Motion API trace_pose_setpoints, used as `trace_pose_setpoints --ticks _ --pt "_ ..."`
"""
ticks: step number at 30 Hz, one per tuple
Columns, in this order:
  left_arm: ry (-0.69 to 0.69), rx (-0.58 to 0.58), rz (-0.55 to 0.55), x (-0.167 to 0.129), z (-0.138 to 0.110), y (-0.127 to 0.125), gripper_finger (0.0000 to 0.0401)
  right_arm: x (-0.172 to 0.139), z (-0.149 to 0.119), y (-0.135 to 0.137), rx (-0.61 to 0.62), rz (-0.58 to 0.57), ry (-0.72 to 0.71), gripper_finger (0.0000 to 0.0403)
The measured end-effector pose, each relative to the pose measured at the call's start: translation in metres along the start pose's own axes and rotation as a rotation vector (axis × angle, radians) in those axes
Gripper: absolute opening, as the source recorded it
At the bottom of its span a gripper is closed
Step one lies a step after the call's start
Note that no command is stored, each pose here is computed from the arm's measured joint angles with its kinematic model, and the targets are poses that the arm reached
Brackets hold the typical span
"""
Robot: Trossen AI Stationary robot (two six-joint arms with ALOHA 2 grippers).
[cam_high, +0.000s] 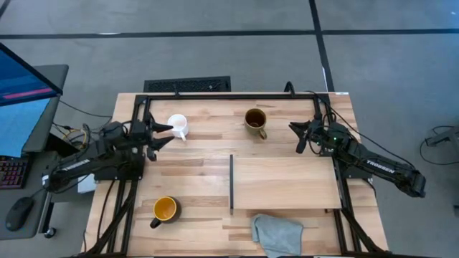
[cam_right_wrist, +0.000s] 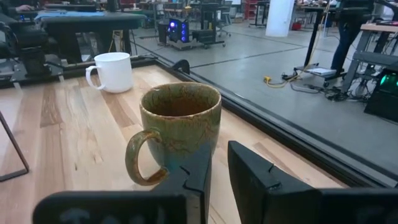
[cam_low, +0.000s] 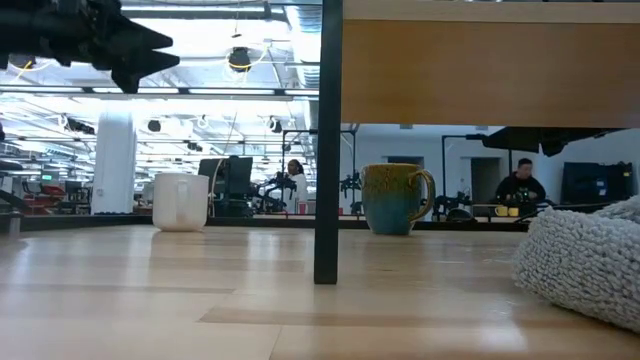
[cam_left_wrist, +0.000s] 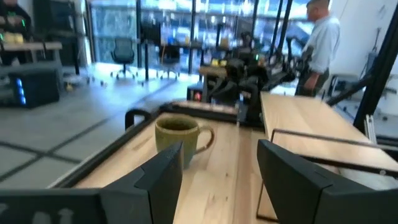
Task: Stack small to large cups/mugs on shelf
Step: Put the white mug on the shelf
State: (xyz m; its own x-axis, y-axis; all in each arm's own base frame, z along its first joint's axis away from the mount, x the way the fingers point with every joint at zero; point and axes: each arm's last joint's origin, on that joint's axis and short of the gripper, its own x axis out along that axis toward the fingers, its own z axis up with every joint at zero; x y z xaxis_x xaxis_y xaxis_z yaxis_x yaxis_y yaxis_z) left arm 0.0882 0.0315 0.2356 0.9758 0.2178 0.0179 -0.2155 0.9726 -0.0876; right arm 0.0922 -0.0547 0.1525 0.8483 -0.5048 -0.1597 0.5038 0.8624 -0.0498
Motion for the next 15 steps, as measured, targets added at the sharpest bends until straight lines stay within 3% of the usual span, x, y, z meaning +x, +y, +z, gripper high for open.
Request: trace_pose_setpoints --ticks 10,15 --pt "0.287 -0.013 -0.071 0.02 0.047 -0.004 0.0197 0.0 0.0 0.0 -0.001 0.0 0.0 0.0076" --pt "0.427 0.019 -0.054 0.034 0.064 -0.004 0.0197 0.0 0.0 0.0 -0.001 0.0 0.0 0.0076"
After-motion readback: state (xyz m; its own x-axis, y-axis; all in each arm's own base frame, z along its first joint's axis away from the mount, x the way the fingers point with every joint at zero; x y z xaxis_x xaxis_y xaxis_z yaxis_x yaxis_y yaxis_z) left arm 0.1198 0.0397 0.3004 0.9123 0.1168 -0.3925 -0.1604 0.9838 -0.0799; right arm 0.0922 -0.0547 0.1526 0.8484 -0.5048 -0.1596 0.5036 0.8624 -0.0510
